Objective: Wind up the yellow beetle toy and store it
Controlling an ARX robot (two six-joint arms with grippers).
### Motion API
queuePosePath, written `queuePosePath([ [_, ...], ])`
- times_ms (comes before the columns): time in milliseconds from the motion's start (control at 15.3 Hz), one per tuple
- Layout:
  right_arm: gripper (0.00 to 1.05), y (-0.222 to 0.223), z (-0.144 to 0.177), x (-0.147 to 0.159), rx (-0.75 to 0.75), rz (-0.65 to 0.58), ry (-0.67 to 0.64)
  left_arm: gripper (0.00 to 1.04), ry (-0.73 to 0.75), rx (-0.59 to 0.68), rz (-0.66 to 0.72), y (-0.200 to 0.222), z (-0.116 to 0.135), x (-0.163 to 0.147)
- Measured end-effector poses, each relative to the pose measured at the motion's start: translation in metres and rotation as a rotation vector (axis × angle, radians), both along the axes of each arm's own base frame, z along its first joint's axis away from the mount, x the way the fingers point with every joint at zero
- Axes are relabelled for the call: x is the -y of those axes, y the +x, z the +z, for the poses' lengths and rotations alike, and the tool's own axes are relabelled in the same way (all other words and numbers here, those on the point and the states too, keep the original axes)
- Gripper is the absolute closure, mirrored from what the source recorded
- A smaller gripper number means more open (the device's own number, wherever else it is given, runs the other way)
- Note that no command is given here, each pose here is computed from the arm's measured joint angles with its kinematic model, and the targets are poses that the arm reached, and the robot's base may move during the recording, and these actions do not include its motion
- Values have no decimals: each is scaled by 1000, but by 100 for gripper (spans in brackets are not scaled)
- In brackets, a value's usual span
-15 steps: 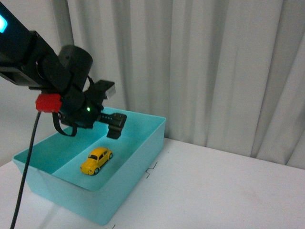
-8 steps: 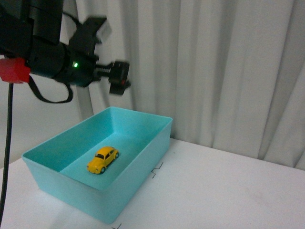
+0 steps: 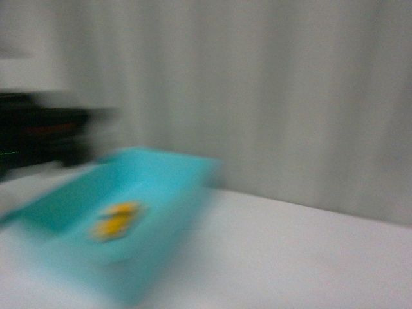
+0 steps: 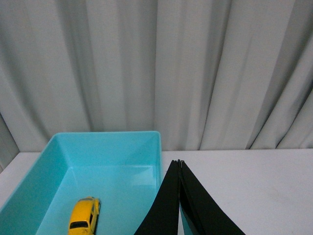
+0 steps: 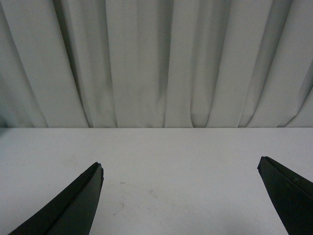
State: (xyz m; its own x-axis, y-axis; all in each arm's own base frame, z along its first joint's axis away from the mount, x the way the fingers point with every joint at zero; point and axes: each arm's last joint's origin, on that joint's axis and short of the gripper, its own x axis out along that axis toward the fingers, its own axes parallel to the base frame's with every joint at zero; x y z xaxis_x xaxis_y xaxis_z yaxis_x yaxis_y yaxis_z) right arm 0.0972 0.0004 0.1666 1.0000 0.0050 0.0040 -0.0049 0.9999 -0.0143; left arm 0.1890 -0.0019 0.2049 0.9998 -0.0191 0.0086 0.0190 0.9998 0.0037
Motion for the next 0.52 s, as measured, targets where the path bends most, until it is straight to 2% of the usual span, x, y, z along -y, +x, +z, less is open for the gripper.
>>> queuePosePath([
  [196, 7, 0, 0, 0, 0, -1, 0, 103, 0, -22, 21, -24, -18, -2],
  [523, 7, 0, 0, 0, 0, -1, 0, 103, 0, -19, 21, -41, -26, -2],
])
